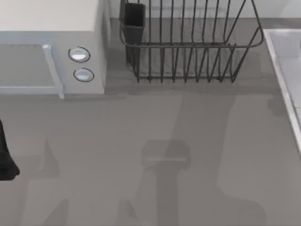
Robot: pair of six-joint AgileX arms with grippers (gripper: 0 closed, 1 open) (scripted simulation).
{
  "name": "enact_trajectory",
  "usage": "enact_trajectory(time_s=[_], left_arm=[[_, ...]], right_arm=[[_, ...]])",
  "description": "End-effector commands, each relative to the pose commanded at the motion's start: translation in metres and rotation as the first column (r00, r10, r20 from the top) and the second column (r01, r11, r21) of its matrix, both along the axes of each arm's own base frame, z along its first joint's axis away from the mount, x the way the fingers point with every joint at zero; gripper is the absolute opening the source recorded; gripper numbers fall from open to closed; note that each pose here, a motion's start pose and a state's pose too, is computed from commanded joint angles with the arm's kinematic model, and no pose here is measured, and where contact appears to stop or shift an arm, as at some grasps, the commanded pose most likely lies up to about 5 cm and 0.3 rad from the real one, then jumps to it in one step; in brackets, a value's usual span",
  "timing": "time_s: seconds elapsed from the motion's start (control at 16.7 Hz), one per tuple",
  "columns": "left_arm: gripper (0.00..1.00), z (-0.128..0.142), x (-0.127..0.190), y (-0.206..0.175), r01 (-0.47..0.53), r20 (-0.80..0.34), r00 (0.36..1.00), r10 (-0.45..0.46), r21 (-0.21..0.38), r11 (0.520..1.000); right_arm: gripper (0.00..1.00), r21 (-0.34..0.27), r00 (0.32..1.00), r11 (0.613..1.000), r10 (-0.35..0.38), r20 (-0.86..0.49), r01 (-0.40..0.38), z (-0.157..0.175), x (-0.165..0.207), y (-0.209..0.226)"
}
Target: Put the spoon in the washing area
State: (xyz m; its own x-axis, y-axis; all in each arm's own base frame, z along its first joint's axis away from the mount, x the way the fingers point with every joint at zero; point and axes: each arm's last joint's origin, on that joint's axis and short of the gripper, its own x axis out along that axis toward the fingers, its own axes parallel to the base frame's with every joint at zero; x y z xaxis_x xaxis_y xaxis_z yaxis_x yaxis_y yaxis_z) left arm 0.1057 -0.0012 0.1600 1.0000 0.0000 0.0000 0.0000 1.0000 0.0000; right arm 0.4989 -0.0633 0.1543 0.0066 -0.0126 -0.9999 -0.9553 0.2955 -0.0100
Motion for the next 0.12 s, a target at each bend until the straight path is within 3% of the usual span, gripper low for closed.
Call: enact_trajectory(time_s=[0.12], left_arm=[[1.0,0.0,0.0,0.0,0.0,0.0,1.0,0.0,0.0,1.0]], right_arm=[[1.0,0.0,1.0,1.0,0.0,0.0,0.0,0.0,0.0,0.0]])
